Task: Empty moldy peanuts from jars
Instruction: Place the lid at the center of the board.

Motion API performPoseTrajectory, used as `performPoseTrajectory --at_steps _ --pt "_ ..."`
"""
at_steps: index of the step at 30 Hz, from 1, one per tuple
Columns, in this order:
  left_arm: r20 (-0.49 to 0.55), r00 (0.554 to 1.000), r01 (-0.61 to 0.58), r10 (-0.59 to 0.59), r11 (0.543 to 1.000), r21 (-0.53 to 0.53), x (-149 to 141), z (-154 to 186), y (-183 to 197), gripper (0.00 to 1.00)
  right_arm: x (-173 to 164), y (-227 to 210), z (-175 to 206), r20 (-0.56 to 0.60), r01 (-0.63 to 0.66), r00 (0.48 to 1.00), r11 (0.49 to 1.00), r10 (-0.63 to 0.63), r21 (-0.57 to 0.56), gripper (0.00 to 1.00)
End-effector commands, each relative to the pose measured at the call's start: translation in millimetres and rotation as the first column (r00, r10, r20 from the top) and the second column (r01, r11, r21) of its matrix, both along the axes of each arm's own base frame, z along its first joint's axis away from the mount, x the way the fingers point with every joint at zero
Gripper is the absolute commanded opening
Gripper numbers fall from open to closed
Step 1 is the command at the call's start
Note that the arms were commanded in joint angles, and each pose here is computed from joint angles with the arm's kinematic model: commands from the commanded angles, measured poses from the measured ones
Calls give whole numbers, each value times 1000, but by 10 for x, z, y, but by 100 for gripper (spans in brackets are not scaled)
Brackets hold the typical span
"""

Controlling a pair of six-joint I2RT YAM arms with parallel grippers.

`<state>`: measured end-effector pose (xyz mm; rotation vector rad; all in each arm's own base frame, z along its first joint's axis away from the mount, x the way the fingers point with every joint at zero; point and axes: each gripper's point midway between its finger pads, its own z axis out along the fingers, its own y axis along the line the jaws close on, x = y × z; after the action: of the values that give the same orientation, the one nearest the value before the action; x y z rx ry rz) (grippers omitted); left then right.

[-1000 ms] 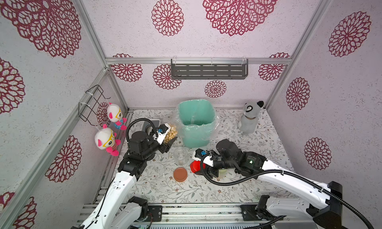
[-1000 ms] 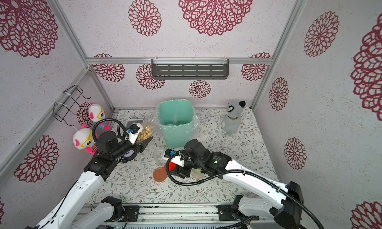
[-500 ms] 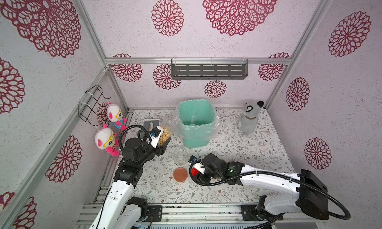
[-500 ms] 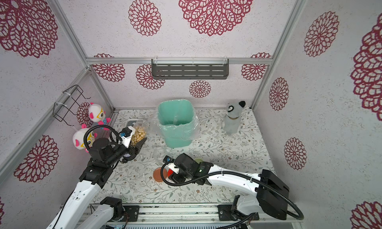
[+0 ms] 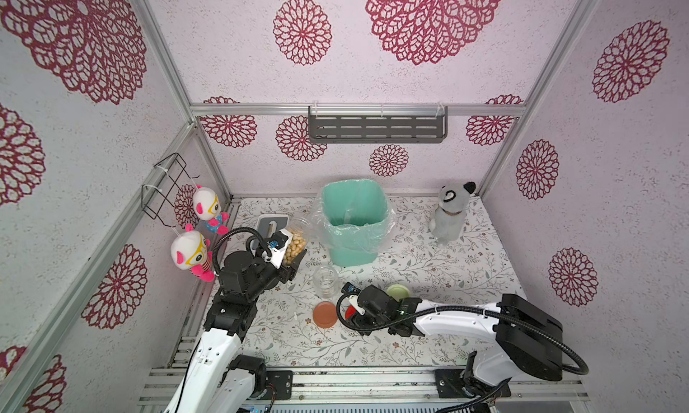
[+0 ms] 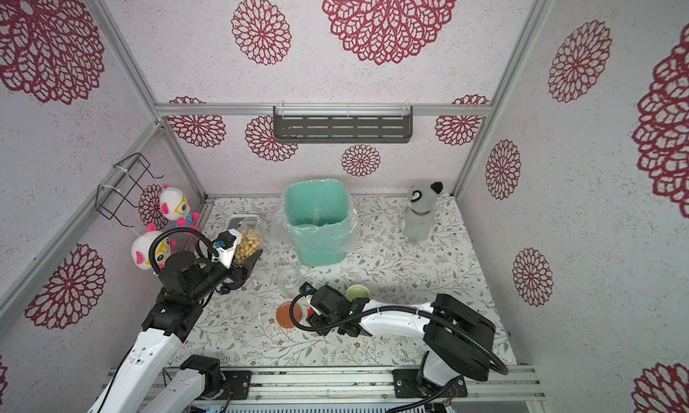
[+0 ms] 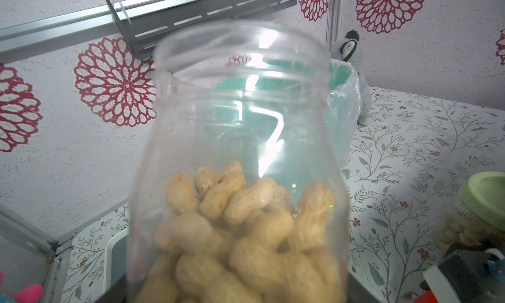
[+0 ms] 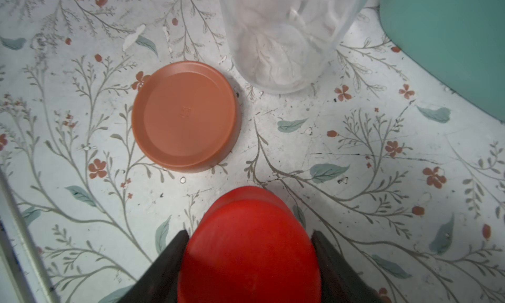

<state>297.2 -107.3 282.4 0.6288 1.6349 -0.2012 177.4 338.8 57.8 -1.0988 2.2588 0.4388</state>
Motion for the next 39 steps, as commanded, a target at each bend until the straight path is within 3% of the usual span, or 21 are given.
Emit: performPoseTrajectory --at_steps 1,6,10,13,21,22,23,30,39 --pt "40 999 -2 2 1000 -7 -21 98 22 0 106 70 42 21 70 997 997 -71 34 18" --pt "21 1000 -1 1 1000 0 8 -11 18 0 123 83 -90 10 83 996 997 -83 10 24" --pt "30 1000 0 0 1000 -3 23 31 17 0 149 75 -126 7 114 993 993 -114 17 39" --pt "36 999 7 -6 1000 -5 15 67 7 0 159 63 -110 10 129 992 991 -129 31 58" --pt "36 999 -2 1 1000 19 23 53 26 0 238 40 27 57 152 986 987 -155 42 76" --pt "36 999 -1 1 1000 20 24 56 25 0 245 42 48 61 153 986 987 -156 46 82" --pt "39 999 -1 0 1000 20 23 69 25 0 247 50 69 63 152 986 987 -155 51 98" --pt "52 999 6 -8 999 43 36 142 17 0 306 128 434 109 144 981 979 -161 144 99" --pt "61 996 58 -66 991 117 105 356 -58 0 381 231 1270 225 85 959 932 -173 353 99"
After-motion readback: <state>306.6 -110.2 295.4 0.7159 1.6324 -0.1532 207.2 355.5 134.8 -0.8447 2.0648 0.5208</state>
